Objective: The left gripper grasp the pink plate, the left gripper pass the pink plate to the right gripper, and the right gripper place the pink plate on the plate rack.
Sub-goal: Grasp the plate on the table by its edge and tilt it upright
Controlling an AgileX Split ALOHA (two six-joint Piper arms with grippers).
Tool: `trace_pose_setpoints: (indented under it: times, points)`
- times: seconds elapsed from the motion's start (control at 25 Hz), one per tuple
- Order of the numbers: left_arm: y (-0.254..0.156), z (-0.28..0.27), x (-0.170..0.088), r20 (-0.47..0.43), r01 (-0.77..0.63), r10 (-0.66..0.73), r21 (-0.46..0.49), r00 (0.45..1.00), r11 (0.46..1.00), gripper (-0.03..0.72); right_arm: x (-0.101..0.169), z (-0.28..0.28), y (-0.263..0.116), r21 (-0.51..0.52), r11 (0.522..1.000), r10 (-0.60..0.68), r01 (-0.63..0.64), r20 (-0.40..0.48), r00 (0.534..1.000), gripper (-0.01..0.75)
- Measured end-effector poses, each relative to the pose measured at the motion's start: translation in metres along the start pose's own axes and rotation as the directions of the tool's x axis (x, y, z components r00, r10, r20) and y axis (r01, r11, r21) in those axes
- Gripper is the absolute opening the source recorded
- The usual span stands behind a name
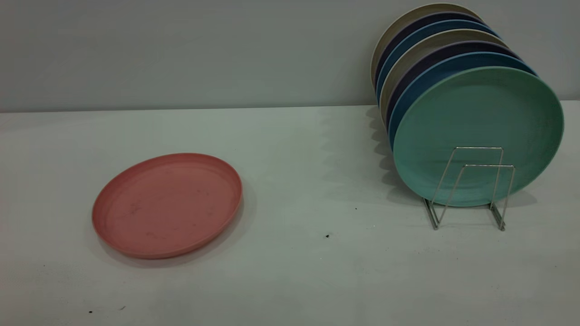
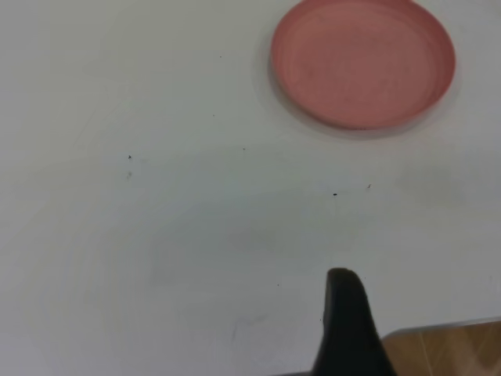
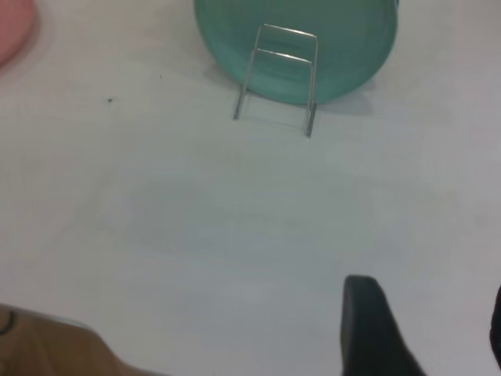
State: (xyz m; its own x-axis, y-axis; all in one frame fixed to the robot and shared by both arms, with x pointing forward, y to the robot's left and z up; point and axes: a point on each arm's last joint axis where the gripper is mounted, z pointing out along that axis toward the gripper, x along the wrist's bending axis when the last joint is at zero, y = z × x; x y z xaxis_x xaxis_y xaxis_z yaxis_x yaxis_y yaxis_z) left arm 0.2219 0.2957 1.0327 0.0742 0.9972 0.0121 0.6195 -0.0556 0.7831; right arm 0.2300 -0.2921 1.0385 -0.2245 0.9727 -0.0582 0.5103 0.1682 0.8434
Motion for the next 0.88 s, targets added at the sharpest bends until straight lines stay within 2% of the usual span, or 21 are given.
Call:
trace_pose_setpoints:
  times: [0.52,0.64,0.76,0.84,0.88]
  points:
    - [0.0,0.0,0.0,-0.001,-0.003,0.003,-0.005,1.0,1.0,0.506,0.0,0.0,0.0,-0.003,1.0,0.0,0.0,0.0,1.0,0.386]
    - [0.011,-0.004,0.0,-0.005,0.005,-0.005,-0.109,1.0,0.994,0.506,-0.001,-0.003,0.007,-0.049,0.999,-0.002,0.002,0.01,1.0,0.386]
    - [0.027,-0.003,0.001,0.009,0.081,-0.081,-0.231,0.997,0.97,0.49,-0.004,0.003,0.028,-0.152,0.988,0.005,-0.001,0.022,1.0,0.386]
    - [0.039,0.004,0.003,0.008,0.118,-0.119,-0.218,0.993,0.969,0.474,-0.006,0.013,0.043,-0.178,0.984,0.02,-0.018,0.01,1.0,0.386]
    - [0.044,0.011,0.004,0.004,0.128,-0.129,-0.179,0.992,0.975,0.469,-0.006,0.018,0.049,-0.183,0.983,0.027,-0.028,-0.003,1.0,0.386]
